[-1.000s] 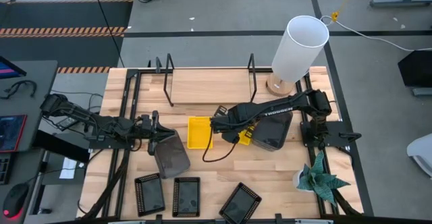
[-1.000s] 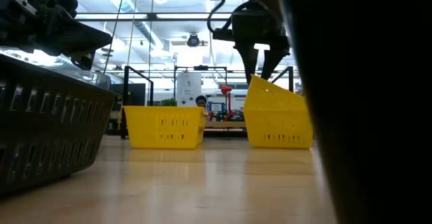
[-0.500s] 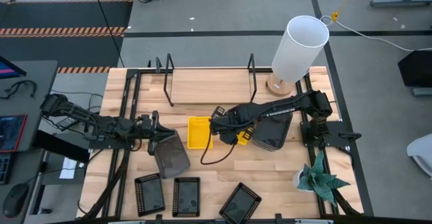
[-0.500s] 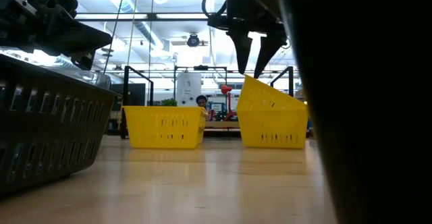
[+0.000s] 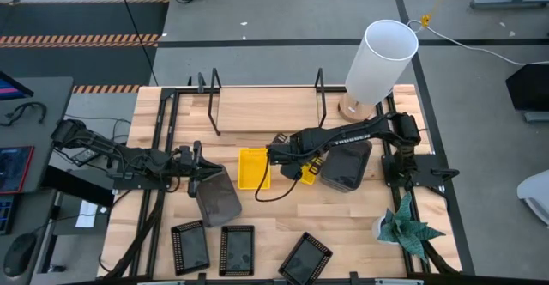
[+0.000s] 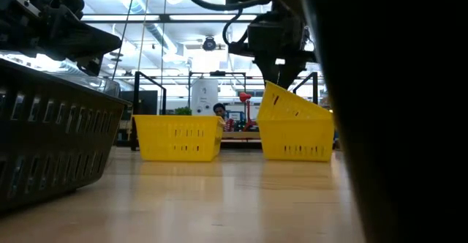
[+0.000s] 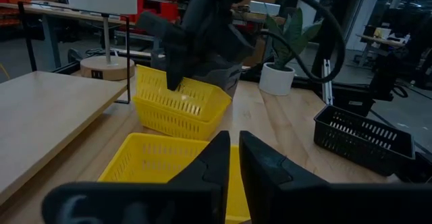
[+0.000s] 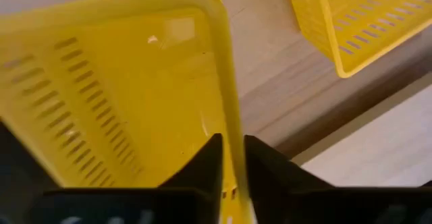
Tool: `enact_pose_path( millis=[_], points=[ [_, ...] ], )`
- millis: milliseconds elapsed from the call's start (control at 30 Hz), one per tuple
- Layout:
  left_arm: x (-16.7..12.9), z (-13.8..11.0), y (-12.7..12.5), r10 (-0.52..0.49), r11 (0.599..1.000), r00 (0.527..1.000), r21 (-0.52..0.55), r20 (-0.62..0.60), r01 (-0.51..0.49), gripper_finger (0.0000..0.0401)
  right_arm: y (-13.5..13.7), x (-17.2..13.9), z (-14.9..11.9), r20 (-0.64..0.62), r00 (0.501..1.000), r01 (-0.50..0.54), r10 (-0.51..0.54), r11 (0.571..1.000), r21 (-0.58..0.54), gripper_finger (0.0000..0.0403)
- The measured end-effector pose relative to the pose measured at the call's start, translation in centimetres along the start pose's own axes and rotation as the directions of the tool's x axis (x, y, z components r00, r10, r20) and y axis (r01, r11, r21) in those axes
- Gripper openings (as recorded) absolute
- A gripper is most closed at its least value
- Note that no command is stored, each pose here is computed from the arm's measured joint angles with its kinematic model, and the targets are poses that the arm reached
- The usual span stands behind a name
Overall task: Stack baskets on shelf by color
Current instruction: Stack the bottom right yellow bin on the top right yellow bin
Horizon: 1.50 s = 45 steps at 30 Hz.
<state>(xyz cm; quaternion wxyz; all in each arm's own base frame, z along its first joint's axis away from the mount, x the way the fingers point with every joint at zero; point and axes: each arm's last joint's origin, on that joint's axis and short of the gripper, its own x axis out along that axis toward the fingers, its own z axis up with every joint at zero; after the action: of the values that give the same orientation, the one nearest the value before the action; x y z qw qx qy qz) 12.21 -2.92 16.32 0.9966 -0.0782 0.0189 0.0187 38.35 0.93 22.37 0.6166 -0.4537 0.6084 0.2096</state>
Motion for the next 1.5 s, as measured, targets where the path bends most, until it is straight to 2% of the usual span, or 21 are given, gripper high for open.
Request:
enact_pose_path(
  millis=[100,400,567,767,1033,1233,1500],
  points=[
    [0.0,0.0,0.0,0.0,1.0,1.0,0.0,0.0,0.0,0.0037,-0.1,0.1,-0.1,0.01,1.0,-0.001,0.002,1.0,-0.021,0.0011],
    [0.0,0.0,0.0,0.001,1.0,1.0,0.0,0.0,-0.001,0.0031,-0.1,0.0,-0.1,0.012,1.0,-0.001,0.001,1.0,-0.031,0.0008],
    [0.0,0.0,0.0,0.0,1.0,1.0,0.0,0.0,0.0,0.0038,-0.3,-1.2,-0.3,0.013,1.0,-0.005,0.006,1.0,-0.031,0.0008],
    [0.0,0.0,0.0,0.0,1.0,1.0,0.0,0.0,0.0,0.004,-0.5,-2.0,-0.4,0.049,0.998,-0.047,0.048,0.999,-0.019,0.0007],
    [0.0,0.0,0.0,0.0,1.0,1.0,0.0,0.0,0.0,0.003,-0.1,-0.8,-0.8,0.1,0.985,-0.14,0.14,0.99,-0.014,0.0008],
    [0.0,0.0,0.0,0.001,1.0,1.0,0.0,0.0,-0.001,0.0036,0.4,0.2,-0.8,0.101,0.982,-0.161,0.159,0.987,0.013,0.0021],
    [0.0,0.0,0.0,0.0,1.0,1.0,0.0,0.0,0.0,0.0039,1.0,1.1,-0.2,0.113,0.984,-0.144,0.134,0.987,0.078,0.0069]
  ],
)
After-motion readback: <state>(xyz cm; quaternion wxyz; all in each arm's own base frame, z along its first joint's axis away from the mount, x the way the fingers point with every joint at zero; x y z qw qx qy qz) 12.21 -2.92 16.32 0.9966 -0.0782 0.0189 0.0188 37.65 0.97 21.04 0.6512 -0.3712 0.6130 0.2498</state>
